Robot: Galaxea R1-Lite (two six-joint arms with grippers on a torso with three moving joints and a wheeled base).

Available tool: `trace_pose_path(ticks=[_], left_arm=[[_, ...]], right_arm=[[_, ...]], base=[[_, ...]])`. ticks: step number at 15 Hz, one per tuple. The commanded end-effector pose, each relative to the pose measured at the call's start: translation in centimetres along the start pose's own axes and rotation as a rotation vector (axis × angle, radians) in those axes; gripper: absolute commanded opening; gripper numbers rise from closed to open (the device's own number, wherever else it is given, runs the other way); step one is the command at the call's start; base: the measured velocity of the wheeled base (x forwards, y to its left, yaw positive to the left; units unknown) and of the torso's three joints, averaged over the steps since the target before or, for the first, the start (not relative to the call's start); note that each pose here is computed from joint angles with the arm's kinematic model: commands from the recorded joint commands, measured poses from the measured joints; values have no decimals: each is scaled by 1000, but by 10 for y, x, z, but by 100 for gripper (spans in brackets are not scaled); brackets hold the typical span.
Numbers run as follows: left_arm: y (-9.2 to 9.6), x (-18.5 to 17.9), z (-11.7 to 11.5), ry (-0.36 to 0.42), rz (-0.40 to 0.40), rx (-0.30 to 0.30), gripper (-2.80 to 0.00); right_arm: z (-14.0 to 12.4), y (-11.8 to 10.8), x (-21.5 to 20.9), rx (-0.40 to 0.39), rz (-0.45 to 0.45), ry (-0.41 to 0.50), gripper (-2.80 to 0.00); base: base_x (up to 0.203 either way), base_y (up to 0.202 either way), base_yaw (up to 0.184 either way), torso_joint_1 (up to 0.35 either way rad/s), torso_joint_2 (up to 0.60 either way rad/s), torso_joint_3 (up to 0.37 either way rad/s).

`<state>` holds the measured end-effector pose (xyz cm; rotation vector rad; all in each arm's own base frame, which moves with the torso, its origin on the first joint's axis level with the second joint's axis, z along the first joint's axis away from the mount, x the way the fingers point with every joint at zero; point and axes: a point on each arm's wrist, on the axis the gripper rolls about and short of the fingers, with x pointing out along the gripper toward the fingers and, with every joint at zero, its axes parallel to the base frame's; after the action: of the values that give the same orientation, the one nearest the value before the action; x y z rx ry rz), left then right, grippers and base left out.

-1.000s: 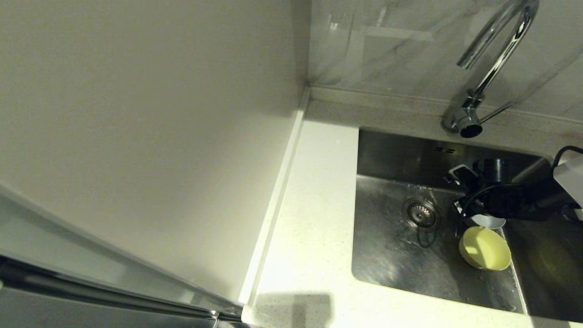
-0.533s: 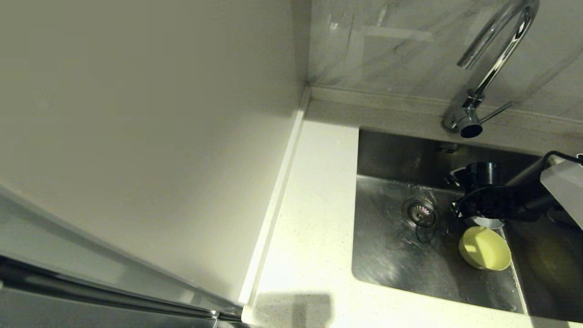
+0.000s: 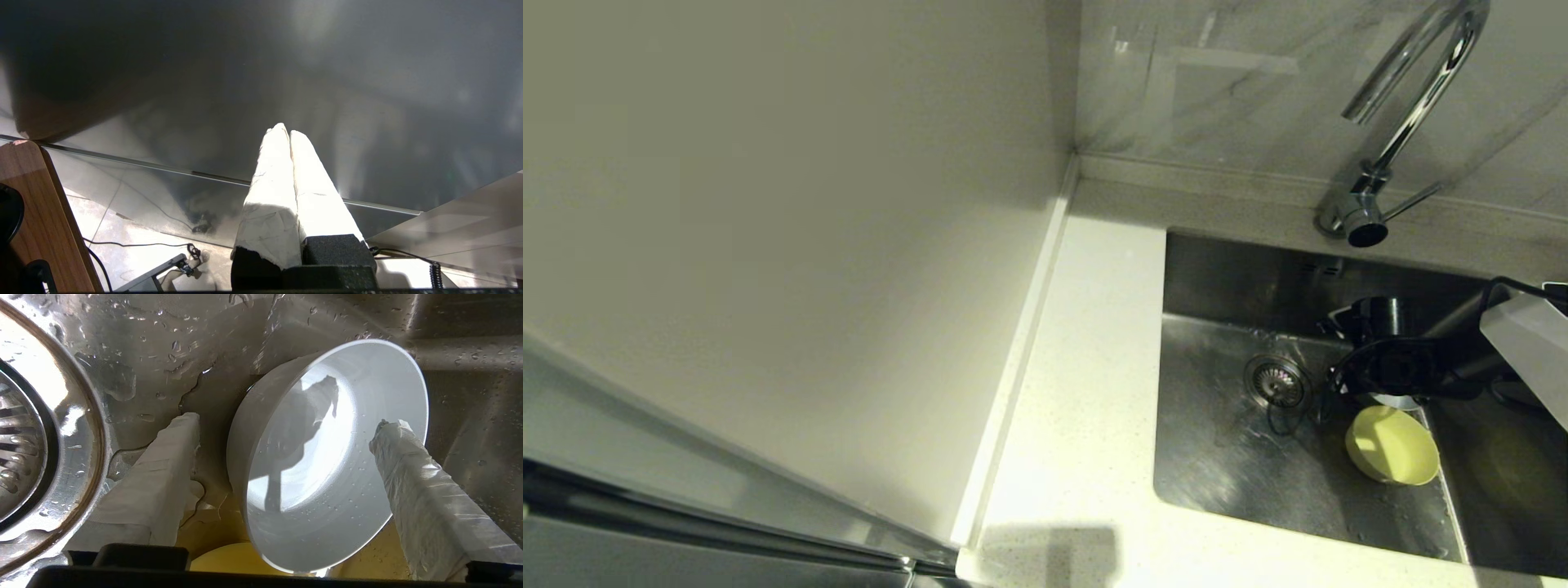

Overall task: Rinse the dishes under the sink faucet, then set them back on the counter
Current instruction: Put a bowl back to the table from the sink

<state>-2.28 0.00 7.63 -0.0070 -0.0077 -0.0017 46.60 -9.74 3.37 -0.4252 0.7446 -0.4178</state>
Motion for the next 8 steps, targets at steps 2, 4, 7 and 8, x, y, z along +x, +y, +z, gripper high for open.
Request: trace_pose_path(ticks=[2, 4, 7, 8], left_arm=[[0, 0, -1, 3, 0, -1, -280], [0, 0, -1, 2, 0, -1, -280], [0, 0, -1, 3, 0, -1, -280], [0, 0, -1, 3, 0, -1, -280]], right_arm=[[1, -1, 0, -3, -4, -3, -280], [2, -1, -1, 0, -5, -6, -280], [2, -2, -1, 4, -7, -8, -280], [3, -3, -2, 5, -8, -10, -280]], base=[[0, 0, 0, 0, 0, 0], [0, 0, 0, 0, 0, 0], [0, 0, 0, 0, 0, 0], [0, 0, 0, 0, 0, 0]])
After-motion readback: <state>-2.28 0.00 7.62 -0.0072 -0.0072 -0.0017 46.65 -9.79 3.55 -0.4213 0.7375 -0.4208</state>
